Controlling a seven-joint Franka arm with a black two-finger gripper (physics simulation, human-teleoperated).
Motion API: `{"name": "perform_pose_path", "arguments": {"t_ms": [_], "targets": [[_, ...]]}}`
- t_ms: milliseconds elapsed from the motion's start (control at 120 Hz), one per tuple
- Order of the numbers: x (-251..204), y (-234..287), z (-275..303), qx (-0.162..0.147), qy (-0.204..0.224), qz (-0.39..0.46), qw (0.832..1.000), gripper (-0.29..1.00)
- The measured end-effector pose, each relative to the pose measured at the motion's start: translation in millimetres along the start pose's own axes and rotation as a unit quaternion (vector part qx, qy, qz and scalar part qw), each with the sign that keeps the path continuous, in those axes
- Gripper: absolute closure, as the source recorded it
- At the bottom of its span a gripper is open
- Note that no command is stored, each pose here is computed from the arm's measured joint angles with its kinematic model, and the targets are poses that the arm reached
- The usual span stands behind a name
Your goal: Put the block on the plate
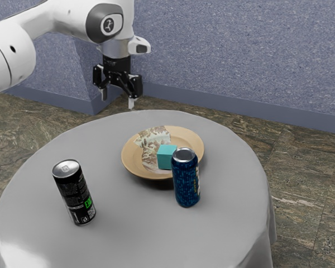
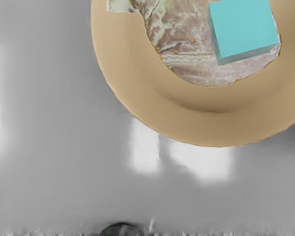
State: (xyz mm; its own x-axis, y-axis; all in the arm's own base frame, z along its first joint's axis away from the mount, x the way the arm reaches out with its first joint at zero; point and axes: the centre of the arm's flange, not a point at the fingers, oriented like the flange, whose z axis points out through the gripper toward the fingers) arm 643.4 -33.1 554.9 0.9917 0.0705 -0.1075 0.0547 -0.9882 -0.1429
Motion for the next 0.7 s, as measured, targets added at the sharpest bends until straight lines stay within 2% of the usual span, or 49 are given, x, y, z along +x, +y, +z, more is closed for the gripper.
{"name": "perform_pose_path", "arguments": {"t_ms": [250, 392, 575, 700], "targets": [[-34.4, -81.9, -7.6, 0.006, -0.002, -0.017, 1.000, 0.00], [-45.1, -97.2, -14.1, 0.007, 0.005, -0.008, 1.000, 0.00], [-76.2, -141.6, -30.4, 0.005, 0.019, -0.023, 1.000, 0.00], [-81.9, -148.0, -42.3, 0.006, 0.031, -0.019, 0.999, 0.00]]}}
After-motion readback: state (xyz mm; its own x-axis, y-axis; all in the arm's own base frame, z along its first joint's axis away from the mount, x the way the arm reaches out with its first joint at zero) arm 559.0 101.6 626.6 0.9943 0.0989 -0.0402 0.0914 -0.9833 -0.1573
